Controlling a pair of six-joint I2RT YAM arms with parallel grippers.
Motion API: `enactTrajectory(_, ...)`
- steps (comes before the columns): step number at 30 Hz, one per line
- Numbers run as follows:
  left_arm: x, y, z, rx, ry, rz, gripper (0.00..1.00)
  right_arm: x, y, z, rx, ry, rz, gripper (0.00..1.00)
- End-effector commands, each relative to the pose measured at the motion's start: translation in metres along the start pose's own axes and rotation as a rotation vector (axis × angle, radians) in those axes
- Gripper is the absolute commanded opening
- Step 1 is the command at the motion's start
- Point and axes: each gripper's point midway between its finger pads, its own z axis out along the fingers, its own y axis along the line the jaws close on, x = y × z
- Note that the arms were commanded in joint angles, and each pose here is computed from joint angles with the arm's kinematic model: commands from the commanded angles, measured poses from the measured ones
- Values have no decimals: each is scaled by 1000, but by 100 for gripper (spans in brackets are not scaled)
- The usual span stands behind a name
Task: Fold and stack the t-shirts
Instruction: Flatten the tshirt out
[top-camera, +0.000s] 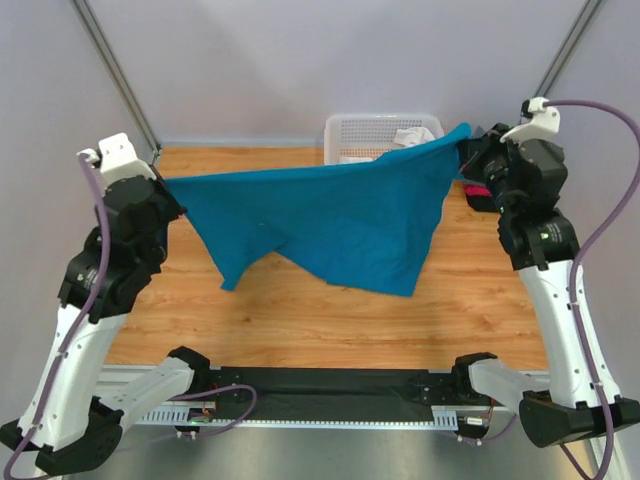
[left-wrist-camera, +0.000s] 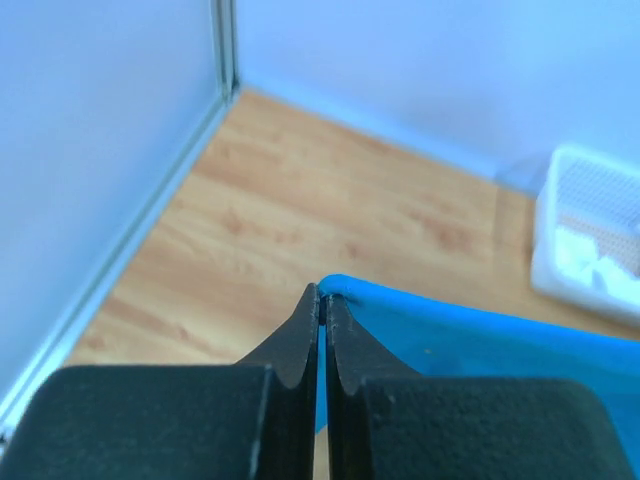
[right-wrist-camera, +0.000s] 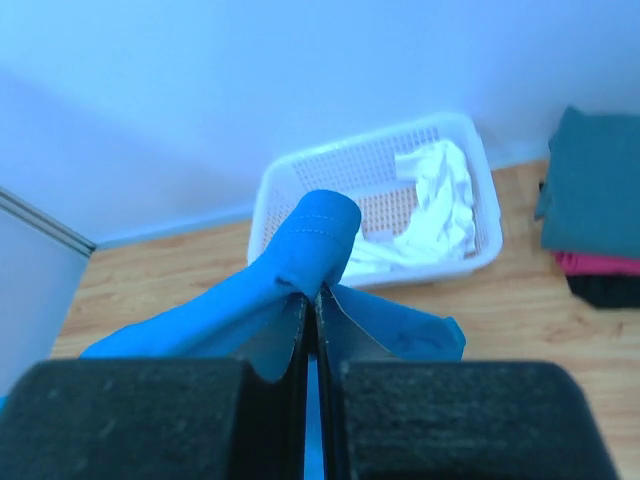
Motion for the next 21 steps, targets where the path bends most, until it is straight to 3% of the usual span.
enactTrajectory(1,-58,11,-12,-33,-149,87,0,-23,15,-12,-57,3,-97,0)
enactTrajectory(7,-106,27,-35,-70,-260,113,0,-103,61,-44,-218,-191,-196,0)
enactTrajectory(12,-132,29,-47,-68,-303,155,0,-122,61,-46,-172,-176,-207,0)
enactTrajectory(21,-127,25,-36,-89,-273,216,0,-112,52,-43,-136,-142,-239,0)
